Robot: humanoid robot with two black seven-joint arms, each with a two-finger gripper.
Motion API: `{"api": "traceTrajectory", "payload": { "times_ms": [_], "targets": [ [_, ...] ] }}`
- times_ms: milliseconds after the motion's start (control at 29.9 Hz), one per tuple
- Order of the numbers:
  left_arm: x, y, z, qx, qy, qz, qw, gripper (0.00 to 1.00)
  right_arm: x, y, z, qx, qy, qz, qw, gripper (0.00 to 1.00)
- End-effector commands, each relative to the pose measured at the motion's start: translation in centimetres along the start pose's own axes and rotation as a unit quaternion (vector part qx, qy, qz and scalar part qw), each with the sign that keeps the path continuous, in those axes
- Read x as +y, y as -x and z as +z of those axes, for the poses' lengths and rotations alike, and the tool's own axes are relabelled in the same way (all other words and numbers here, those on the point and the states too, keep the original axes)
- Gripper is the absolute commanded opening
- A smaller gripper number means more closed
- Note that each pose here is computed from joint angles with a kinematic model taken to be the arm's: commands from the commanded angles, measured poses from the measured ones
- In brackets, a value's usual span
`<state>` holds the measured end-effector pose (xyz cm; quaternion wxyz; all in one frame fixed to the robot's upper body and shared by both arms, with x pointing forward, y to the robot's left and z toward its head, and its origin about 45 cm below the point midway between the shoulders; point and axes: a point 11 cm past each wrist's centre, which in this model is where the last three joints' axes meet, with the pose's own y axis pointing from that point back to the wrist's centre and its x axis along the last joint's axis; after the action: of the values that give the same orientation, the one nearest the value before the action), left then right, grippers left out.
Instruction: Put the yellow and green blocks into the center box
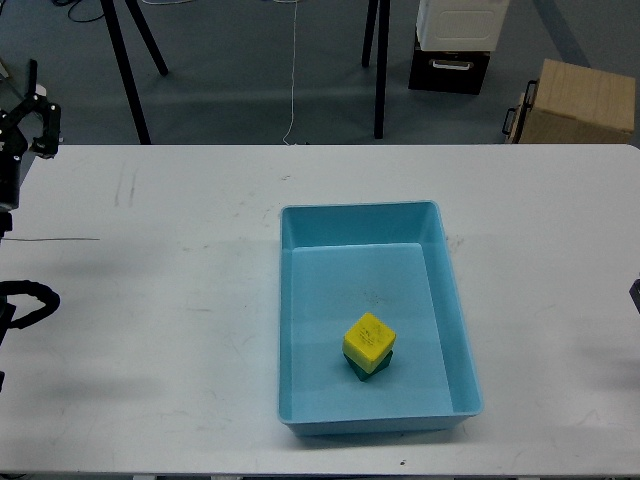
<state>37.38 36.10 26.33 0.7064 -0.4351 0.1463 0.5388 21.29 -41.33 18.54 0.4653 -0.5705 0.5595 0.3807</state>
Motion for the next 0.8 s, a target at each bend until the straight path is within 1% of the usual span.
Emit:
{"api": "traceTrajectory", "payload": {
  "times_ms": [0, 134, 368, 535, 669, 769],
  "targets": [
    [4.1, 0.1, -0.7, 0.023, -0.007, 0.020, 1.000, 0.90, 0.0, 0.1, 0.2, 0.000, 0.003, 0.000, 1.000, 1.00],
    [8.6, 1.2, -1.9, 0.073, -0.008, 0.048, 0.996, 0.92, 0.5, -0.2, 0.5, -0.003, 0.008, 0.007, 1.000, 1.00],
    [15.6, 1.0, -3.3, 0.136, -0.018, 0.126, 0.982, 0.97, 0.5, -0.2, 0.5, -0.002, 0.009, 0.006, 1.000, 1.00],
    [19.0, 1.1, -3.3, 0.139, -0.032, 0.160, 0.977, 0.98, 0.7, -0.3, 0.6, -0.006, 0.007, 0.007, 1.000, 1.00],
    [21.3, 1.8, -4.9, 0.155, -0.066, 0.178, 0.969, 0.99, 1.2, -0.5, 0.9, -0.007, 0.011, 0.014, 1.000, 1.00],
    [22.1, 2.2, -5.9, 0.166, -0.083, 0.184, 0.965, 0.99, 1.4, -0.6, 1.0, -0.008, 0.012, 0.017, 1.000, 1.00]
  ]
}}
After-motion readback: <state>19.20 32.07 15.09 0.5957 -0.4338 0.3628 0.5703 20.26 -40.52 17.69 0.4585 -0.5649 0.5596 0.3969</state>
